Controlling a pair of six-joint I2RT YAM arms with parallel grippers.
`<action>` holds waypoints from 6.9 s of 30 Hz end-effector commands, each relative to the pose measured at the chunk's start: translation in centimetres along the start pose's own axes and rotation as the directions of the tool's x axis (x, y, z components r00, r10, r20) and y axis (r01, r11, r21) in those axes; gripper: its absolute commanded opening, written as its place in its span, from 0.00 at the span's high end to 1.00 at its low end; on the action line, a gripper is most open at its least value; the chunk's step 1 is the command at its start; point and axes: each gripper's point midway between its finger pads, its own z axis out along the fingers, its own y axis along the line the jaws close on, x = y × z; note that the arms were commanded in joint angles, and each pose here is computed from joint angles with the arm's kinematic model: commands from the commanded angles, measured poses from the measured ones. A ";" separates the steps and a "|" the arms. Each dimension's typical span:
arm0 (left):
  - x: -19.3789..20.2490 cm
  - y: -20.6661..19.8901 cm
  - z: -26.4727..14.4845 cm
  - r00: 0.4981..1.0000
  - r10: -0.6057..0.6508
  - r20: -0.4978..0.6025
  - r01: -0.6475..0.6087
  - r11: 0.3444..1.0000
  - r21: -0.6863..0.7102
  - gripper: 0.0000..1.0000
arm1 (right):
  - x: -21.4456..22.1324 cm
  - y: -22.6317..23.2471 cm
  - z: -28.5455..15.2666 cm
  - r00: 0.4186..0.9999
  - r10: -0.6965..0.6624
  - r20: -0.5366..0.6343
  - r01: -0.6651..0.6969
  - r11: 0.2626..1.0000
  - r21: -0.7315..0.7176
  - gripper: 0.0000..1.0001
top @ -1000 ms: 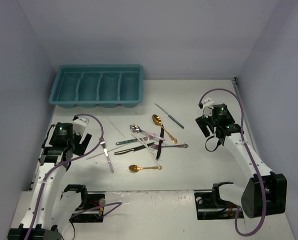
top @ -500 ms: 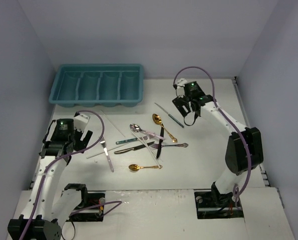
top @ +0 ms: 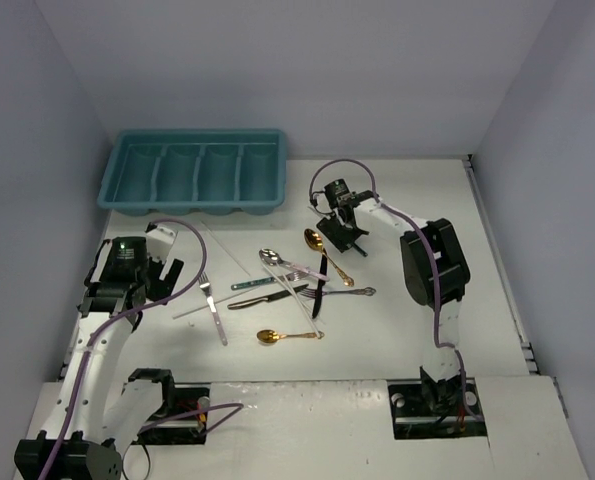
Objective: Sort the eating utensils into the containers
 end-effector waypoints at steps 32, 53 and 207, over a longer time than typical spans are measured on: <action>-3.5 2.2 -1.6 0.991 -0.061 0.118 0.069 0.995 -0.066 0.03 | -5.6 1.6 -9.6 0.976 0.163 0.147 -0.108 0.939 -0.327 1.00; -20.4 -7.1 -10.6 0.592 -0.718 0.366 0.211 0.576 0.790 0.03 | -18.5 0.8 -23.8 0.629 0.564 0.535 -0.188 0.778 -0.599 1.00; -9.7 -2.2 -7.8 0.741 -0.465 0.484 0.347 0.883 0.316 0.03 | 1.4 13.9 -7.2 0.944 -0.325 0.064 0.327 0.882 -0.340 1.00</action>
